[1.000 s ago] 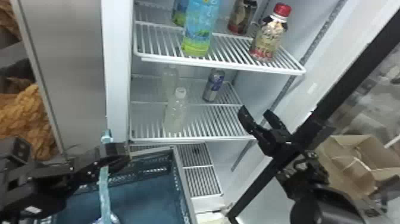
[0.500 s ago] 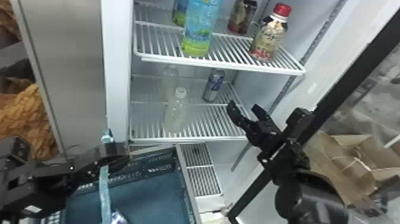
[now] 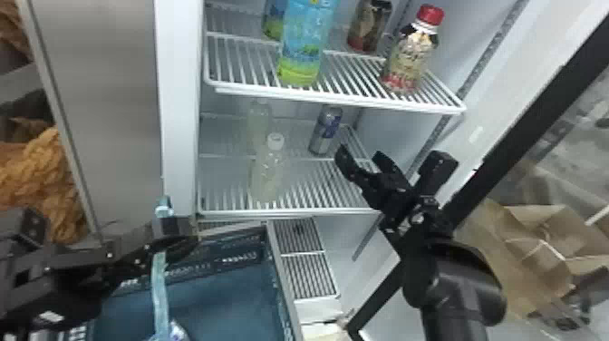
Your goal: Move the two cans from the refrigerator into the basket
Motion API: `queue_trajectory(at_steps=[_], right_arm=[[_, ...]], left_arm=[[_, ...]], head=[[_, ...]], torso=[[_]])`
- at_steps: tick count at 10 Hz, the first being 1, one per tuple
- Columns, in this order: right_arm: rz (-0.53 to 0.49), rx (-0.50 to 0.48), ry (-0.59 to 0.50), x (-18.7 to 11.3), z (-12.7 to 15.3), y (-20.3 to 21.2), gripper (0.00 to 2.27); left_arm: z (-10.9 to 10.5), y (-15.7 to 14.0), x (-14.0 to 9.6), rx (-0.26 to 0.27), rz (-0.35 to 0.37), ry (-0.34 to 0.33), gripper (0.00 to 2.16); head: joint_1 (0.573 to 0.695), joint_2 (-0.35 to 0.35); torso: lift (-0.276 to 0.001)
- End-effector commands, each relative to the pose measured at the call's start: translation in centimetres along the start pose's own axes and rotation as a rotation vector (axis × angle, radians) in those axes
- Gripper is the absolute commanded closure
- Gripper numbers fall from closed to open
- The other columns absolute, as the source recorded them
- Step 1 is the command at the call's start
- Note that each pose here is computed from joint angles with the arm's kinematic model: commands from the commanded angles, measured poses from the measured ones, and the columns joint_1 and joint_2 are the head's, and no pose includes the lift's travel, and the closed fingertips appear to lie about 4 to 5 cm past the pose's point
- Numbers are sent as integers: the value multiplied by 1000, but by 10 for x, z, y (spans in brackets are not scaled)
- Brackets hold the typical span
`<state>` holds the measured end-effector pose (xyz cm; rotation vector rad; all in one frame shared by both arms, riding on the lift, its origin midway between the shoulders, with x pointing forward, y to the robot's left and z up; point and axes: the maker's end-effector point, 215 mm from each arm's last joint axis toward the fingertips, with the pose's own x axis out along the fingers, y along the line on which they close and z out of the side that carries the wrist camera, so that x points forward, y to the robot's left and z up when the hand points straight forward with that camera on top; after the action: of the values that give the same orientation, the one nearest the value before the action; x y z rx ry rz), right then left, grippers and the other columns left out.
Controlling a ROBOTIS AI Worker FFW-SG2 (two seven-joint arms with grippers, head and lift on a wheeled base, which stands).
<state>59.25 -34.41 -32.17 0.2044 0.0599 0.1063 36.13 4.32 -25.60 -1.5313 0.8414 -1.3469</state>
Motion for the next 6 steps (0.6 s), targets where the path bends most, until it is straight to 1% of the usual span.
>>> queue_trajectory(at_steps=[1,5,6], right_arm=[[17,-1,13,15,-3,8,128],[6,-12,26,36,-3,11,131],[-2,-18,23,42,1,9,131]], left_arm=[[0,1,0,-3,0,0,1199],[-1,2,-1,-6,2,0,1199],[-1,2,-1,-8,2,-1,1199]], head=[[695,-343],[695,-315],[695,-313]], torso=[[-218],[-218],[-218]])
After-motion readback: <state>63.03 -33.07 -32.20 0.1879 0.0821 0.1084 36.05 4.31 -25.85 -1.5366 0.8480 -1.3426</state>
